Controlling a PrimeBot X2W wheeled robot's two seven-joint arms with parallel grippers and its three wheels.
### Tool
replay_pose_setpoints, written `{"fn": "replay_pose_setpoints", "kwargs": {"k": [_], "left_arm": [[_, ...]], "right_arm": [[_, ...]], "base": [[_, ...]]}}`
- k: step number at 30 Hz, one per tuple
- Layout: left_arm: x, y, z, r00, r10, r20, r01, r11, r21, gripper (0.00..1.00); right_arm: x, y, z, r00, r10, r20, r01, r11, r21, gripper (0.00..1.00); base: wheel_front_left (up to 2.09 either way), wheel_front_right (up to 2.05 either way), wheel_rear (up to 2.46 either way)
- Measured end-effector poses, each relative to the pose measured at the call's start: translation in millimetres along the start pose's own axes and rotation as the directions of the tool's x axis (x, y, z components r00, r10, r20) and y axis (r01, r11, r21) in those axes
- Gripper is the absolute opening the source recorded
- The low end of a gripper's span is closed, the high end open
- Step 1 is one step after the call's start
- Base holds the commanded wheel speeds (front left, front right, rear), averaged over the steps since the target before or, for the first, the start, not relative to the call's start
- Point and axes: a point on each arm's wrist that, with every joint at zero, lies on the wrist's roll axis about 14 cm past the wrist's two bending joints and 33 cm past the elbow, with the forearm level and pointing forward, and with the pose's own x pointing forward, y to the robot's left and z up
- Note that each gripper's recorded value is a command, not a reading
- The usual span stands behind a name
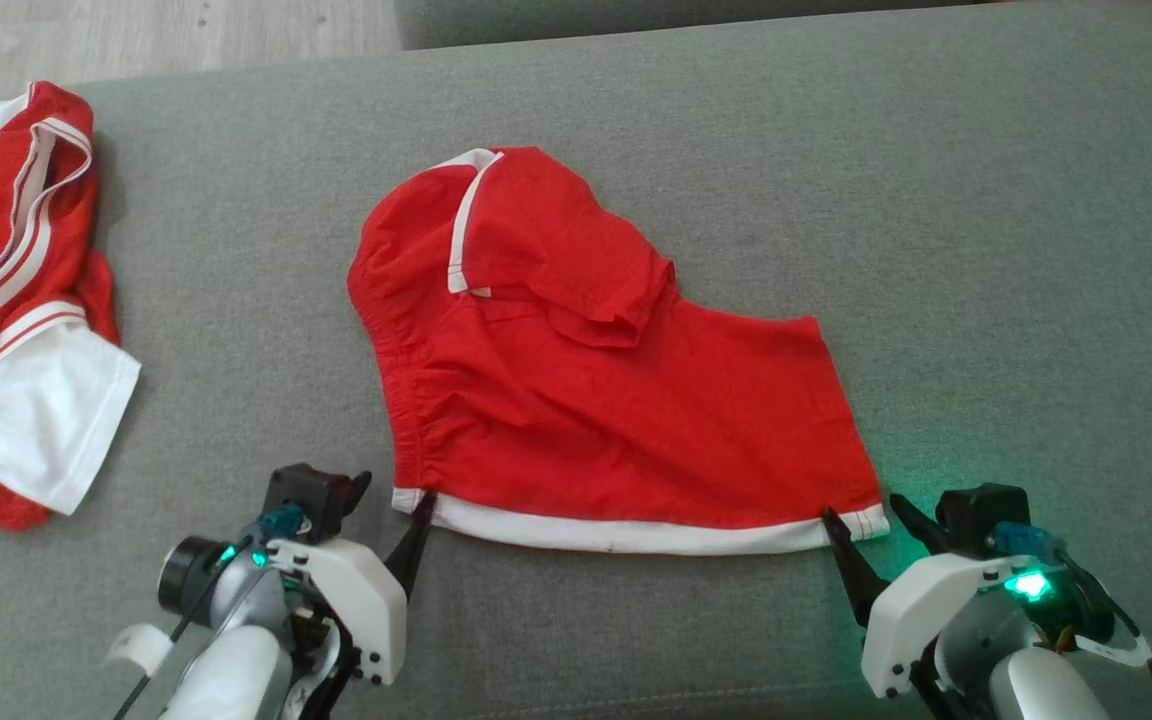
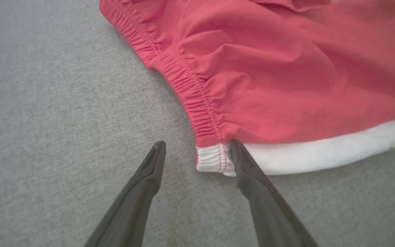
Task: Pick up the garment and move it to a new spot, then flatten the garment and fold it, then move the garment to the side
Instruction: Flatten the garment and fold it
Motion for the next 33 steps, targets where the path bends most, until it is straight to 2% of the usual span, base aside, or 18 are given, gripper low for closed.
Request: {"fn": "replay_pose_setpoints", "kwargs": {"k": [12, 13, 14, 15, 20, 24, 27, 29, 31, 33], "left_arm": [[6, -13, -8, 0.997, -0.064, -0.048, 0.064, 0.998, 0.014, 1.0], [7, -14, -8, 0.996, -0.072, -0.055, 0.073, 0.997, 0.017, 0.88], [8, -13, -8, 0.996, -0.073, -0.057, 0.074, 0.997, 0.015, 0.35], [9, -15, -7, 0.995, -0.081, -0.057, 0.082, 0.997, 0.011, 0.0], [7, -23, -2, 0.992, -0.114, -0.057, 0.114, 0.993, -0.012, 0.0], [-6, -35, 23, 0.988, -0.151, 0.029, 0.153, 0.982, -0.107, 0.0], [-27, -45, 60, 0.973, -0.183, 0.138, 0.207, 0.96, -0.188, 0.0], [-46, -52, 92, 0.952, -0.217, 0.217, 0.261, 0.944, -0.201, 0.0], [-67, -60, 133, 0.915, -0.252, 0.315, 0.325, 0.923, -0.207, 0.0], [-89, -69, 170, 0.87, -0.297, 0.393, 0.393, 0.9, -0.191, 0.0]], "right_arm": [[-1, 0, -6, 1.0, 0.005, -0.014, -0.005, 1.0, 0.011, 1.0], [-1, 1, -6, 1.0, 0.009, -0.016, -0.009, 1.0, 0.014, 0.8], [0, 2, -5, 1.0, 0.013, -0.015, -0.013, 1.0, 0.016, 0.43], [1, 3, -4, 1.0, 0.02, -0.015, -0.02, 1.0, 0.022, 0.0], [-2, 9, 5, 0.999, 0.051, 0.019, -0.053, 0.993, 0.109, 0.0], [-20, 7, 50, 0.979, 0.061, 0.192, -0.108, 0.965, 0.24, 0.0], [-52, 2, 103, 0.923, 0.068, 0.378, -0.203, 0.921, 0.331, 0.0], [-82, -5, 137, 0.865, 0.065, 0.497, -0.276, 0.889, 0.365, 0.0], [-113, -15, 165, 0.803, 0.057, 0.594, -0.334, 0.868, 0.367, 0.0], [-140, -21, 189, 0.745, 0.059, 0.665, -0.375, 0.861, 0.343, 0.0]], "base": [[0.0, 0.0, 0.0], [0.0, 0.0, 0.0], [0.0, 0.0, 0.0], [0.0, 0.0, 0.0], [0.0, 0.0, 0.0], [0.0, 0.0, 0.0], [0.0, 0.0, 0.0], [0.0, 0.0, 0.0], [0.0, 0.0, 0.0], [0.0, 0.0, 0.0]]}}
